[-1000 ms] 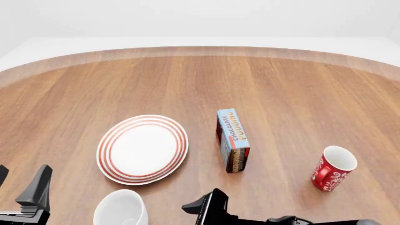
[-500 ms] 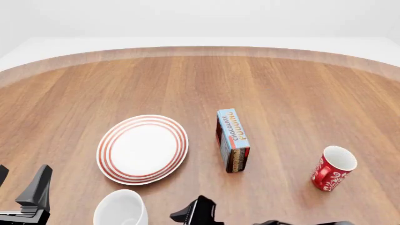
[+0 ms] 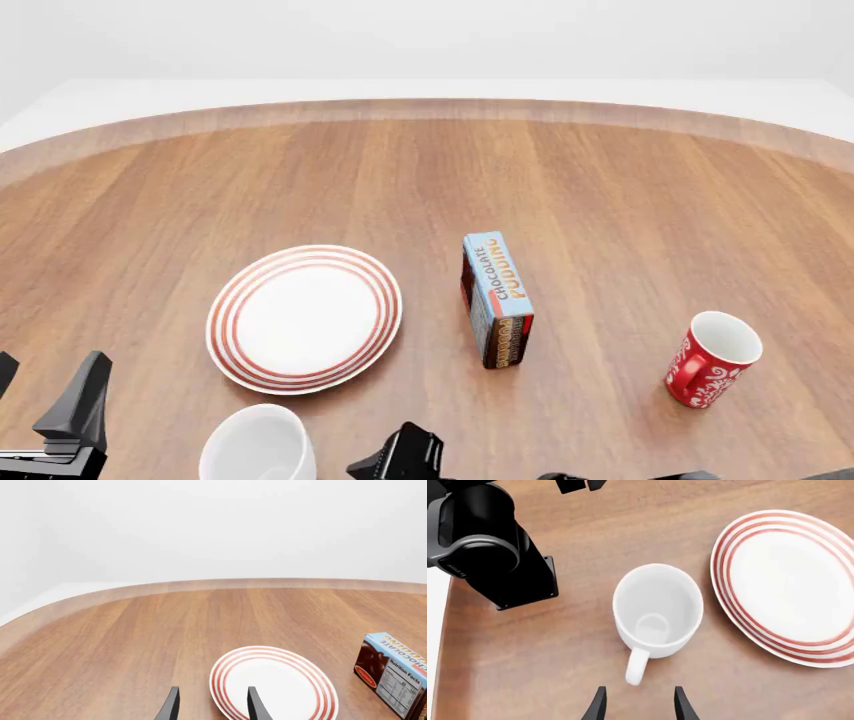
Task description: Pick up the white mug and put it on the plate, and put the chocolate pudding to the right of the plate.
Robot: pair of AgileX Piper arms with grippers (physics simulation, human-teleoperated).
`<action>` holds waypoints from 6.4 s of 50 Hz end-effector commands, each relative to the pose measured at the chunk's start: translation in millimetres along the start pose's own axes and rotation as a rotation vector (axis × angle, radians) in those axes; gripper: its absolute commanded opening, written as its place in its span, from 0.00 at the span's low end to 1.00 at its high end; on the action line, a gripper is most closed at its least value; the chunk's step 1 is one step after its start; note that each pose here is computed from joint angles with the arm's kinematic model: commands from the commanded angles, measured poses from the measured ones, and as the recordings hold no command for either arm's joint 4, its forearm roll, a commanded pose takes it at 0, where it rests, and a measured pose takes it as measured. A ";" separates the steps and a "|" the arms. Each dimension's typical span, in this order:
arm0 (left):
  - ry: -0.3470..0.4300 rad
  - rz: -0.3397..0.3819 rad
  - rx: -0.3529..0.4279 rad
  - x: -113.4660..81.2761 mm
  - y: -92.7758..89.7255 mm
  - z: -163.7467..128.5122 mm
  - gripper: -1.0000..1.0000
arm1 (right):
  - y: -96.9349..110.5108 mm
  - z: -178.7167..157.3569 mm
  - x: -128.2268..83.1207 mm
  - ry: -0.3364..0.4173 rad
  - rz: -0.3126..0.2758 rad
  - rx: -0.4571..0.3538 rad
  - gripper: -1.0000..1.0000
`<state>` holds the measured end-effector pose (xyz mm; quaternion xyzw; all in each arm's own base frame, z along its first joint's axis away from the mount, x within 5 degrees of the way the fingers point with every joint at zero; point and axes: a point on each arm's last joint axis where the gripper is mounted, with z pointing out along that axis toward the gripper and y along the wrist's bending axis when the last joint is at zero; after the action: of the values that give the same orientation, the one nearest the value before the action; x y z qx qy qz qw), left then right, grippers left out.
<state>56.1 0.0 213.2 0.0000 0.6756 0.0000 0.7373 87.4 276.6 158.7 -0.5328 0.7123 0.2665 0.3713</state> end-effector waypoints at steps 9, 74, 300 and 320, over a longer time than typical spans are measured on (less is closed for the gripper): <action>0.000 0.000 0.000 0.0 0.0 0.0 1.00 | -0.5 9.9 -3.1 0.008 0.027 0.001 1.00; 0.000 0.000 0.000 0.0 0.0 0.0 1.00 | 6.2 42.0 9.2 0.040 0.108 -0.013 1.00; 0.000 0.000 0.000 0.0 0.0 0.0 1.00 | -130.0 30.7 -72.9 -0.224 0.164 0.306 0.00; 0.000 0.000 0.000 0.0 0.0 0.0 1.00 | -137.2 45.5 -71.2 -0.221 0.199 0.309 0.00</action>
<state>56.1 0.0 213.2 0.0000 0.6756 0.0000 0.7373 235.9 306.9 195.3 -0.3742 0.7446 0.2404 0.4977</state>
